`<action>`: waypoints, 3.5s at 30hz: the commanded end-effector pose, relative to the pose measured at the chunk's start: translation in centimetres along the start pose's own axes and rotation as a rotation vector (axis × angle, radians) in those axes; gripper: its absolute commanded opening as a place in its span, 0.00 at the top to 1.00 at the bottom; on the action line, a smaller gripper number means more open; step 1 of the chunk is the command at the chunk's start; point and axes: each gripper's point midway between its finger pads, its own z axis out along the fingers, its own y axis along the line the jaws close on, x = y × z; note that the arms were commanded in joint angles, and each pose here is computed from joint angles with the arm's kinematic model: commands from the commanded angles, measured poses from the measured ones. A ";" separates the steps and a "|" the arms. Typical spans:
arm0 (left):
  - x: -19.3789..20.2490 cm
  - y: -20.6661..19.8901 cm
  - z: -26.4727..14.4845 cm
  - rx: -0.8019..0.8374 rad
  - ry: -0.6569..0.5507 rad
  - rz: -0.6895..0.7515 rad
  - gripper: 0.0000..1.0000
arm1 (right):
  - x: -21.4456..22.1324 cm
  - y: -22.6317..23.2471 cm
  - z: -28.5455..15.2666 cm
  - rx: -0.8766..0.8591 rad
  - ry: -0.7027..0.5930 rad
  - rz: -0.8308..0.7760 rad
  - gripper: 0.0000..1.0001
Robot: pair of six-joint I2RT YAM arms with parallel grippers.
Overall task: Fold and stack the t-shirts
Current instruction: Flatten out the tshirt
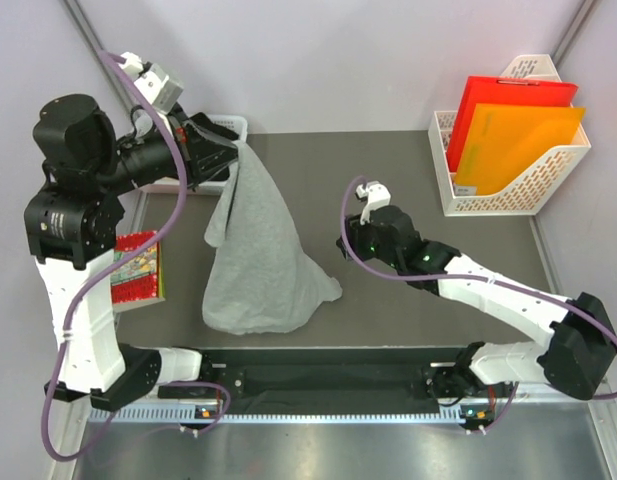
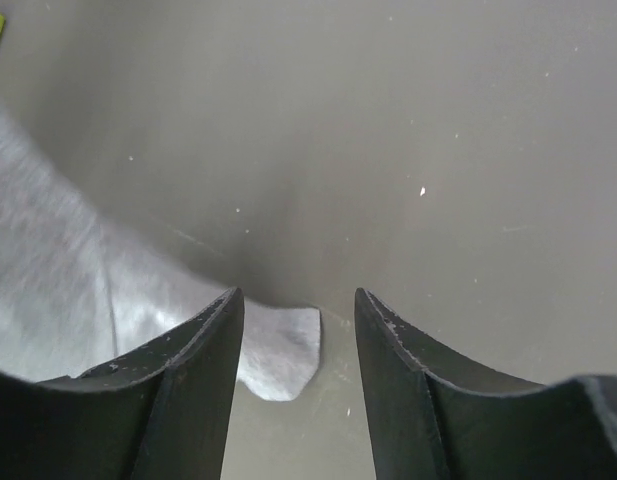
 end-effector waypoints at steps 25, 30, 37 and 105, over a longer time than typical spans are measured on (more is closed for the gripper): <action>-3.0 -6.8 -12.4 -0.349 -0.196 0.308 1.00 | -0.4 3.6 -3.1 -0.179 -0.053 -0.068 0.52; -3.1 -6.9 -11.1 -0.323 -0.179 0.351 1.00 | -0.4 3.4 -3.4 -0.165 -0.064 -0.064 0.52; -2.5 0.9 -9.5 -0.283 -0.216 0.206 1.00 | -0.9 1.7 -4.9 -0.106 -0.134 -0.023 0.52; 3.7 17.0 12.6 -1.107 0.115 0.420 1.00 | 4.0 14.5 1.4 -0.305 -0.003 -0.249 0.36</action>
